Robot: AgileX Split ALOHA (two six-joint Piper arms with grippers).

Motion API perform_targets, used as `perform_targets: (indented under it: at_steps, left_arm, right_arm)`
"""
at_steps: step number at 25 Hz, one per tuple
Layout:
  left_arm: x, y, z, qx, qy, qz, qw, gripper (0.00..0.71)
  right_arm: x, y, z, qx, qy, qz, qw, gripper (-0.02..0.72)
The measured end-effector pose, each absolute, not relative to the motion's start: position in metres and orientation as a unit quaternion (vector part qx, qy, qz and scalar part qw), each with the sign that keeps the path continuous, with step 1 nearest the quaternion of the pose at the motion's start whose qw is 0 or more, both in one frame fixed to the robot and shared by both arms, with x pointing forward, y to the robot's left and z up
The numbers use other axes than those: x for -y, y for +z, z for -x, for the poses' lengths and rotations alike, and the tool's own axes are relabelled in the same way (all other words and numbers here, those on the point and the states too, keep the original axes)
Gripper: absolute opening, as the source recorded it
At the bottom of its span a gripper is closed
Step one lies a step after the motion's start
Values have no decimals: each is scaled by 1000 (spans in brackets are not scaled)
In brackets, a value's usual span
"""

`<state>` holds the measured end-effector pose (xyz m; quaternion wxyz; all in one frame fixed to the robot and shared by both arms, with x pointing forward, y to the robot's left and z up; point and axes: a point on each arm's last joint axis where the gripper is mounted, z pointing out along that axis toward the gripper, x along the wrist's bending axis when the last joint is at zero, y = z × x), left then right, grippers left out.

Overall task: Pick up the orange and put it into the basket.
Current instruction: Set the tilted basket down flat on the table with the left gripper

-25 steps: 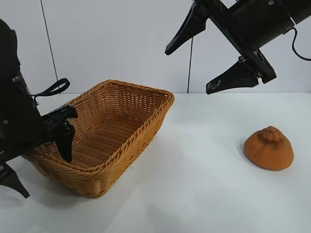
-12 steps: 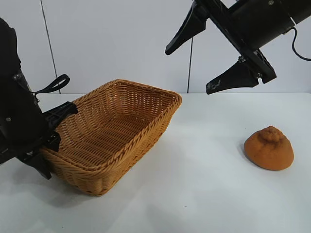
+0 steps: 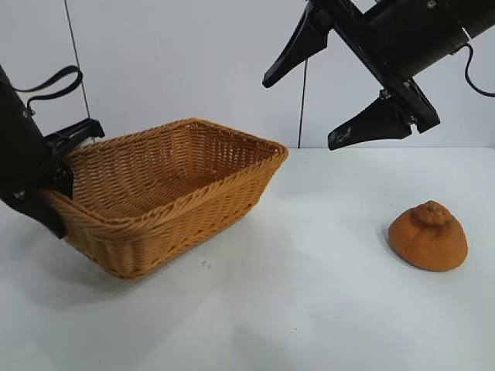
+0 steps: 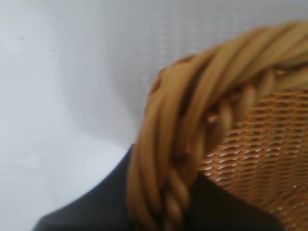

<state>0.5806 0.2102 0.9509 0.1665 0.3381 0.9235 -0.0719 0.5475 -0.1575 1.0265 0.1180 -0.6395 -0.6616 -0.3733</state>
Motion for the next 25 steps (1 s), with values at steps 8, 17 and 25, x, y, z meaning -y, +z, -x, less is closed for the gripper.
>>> perform_targets:
  at_steps: [8,17,25]
  left_arm:
    - [-202,961,-612,-860,-94,-473,168,94]
    - [-195,955,-629,-753,-117,-636,124,94]
    - [-193,961,-634,-720,-111,-672,136,94]
  right_arm:
    - [157,1027,-547,662,-373,639,119,641]
    - [157,1026,-547,663,-372,639,121,641]
    - [157,1026,-547,663,-372,639,121,641]
